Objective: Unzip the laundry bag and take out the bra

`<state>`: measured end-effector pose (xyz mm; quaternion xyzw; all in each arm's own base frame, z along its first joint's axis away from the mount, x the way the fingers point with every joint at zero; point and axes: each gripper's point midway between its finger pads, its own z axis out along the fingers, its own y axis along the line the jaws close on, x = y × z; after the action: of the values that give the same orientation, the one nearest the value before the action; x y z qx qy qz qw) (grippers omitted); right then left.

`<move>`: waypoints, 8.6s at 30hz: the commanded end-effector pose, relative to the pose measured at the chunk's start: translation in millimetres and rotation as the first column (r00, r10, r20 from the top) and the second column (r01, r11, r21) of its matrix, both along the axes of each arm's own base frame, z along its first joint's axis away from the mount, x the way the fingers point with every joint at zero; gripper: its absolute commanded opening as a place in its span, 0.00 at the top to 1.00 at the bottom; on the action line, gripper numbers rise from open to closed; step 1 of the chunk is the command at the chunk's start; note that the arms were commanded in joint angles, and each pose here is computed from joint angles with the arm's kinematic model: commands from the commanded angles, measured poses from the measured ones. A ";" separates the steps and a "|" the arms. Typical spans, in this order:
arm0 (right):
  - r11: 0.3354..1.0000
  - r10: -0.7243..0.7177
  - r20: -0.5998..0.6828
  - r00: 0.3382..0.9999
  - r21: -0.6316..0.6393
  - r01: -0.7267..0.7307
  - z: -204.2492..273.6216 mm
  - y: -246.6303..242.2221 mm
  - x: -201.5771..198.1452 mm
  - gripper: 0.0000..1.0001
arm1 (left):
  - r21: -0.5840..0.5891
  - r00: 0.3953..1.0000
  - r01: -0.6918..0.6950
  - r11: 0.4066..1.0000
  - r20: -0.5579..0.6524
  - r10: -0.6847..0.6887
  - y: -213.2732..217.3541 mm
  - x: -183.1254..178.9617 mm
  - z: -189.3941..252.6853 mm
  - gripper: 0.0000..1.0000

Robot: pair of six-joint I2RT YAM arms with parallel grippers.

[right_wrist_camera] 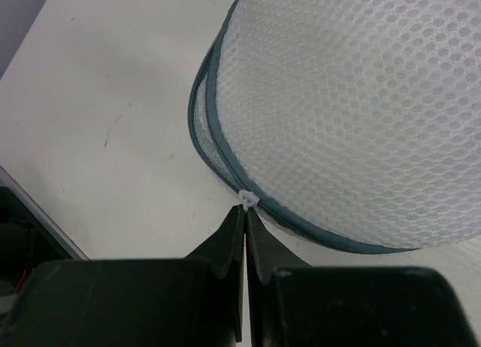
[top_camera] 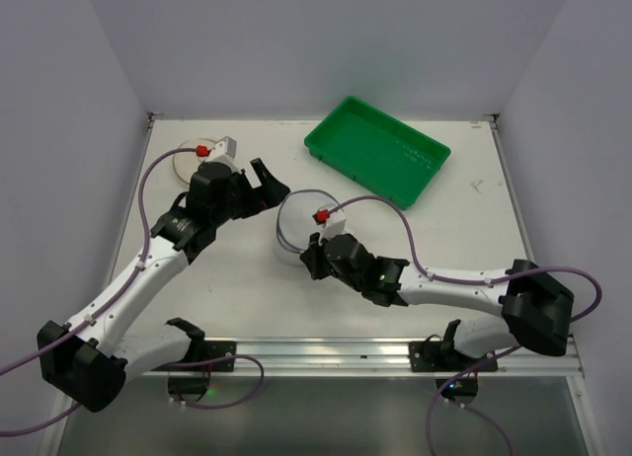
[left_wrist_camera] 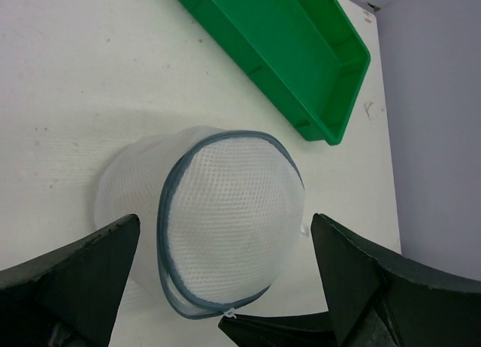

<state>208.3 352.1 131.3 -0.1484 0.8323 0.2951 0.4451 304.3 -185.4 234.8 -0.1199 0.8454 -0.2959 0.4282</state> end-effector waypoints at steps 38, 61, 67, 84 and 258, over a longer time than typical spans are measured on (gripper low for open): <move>1.000 0.005 0.060 0.998 0.028 -0.007 29.1 4.0 2.4 1.00 | -0.223 0.990 0.104 0.969 -0.068 -0.122 -27.7 -28.4 -68.3 1.00; 0.967 -0.155 0.132 0.979 -0.183 0.178 -0.9 -95.6 -0.1 1.00 | -0.166 0.988 0.143 0.976 -0.026 -0.150 -23.4 -1.9 -55.4 1.00; 0.951 -0.172 0.151 0.973 -0.233 0.204 -0.7 -104.0 4.9 1.00 | -0.170 0.983 0.174 0.970 -0.026 -0.181 -24.7 -3.4 -57.6 1.00; 0.945 -0.208 0.251 0.945 -0.196 0.260 37.2 -139.7 3.3 0.65 | -0.086 0.941 0.335 0.938 0.088 -0.328 -23.8 -32.6 -40.4 0.21; 0.966 -0.160 0.038 0.986 -0.200 0.165 10.7 -35.9 54.1 0.31 | -0.100 0.932 0.359 0.928 -0.002 -0.361 -18.1 -44.0 -117.4 1.00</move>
<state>250.6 301.3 129.3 -0.1450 0.8726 0.1426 0.4440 254.8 -202.7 107.8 -0.0100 0.8546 -0.4097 0.3190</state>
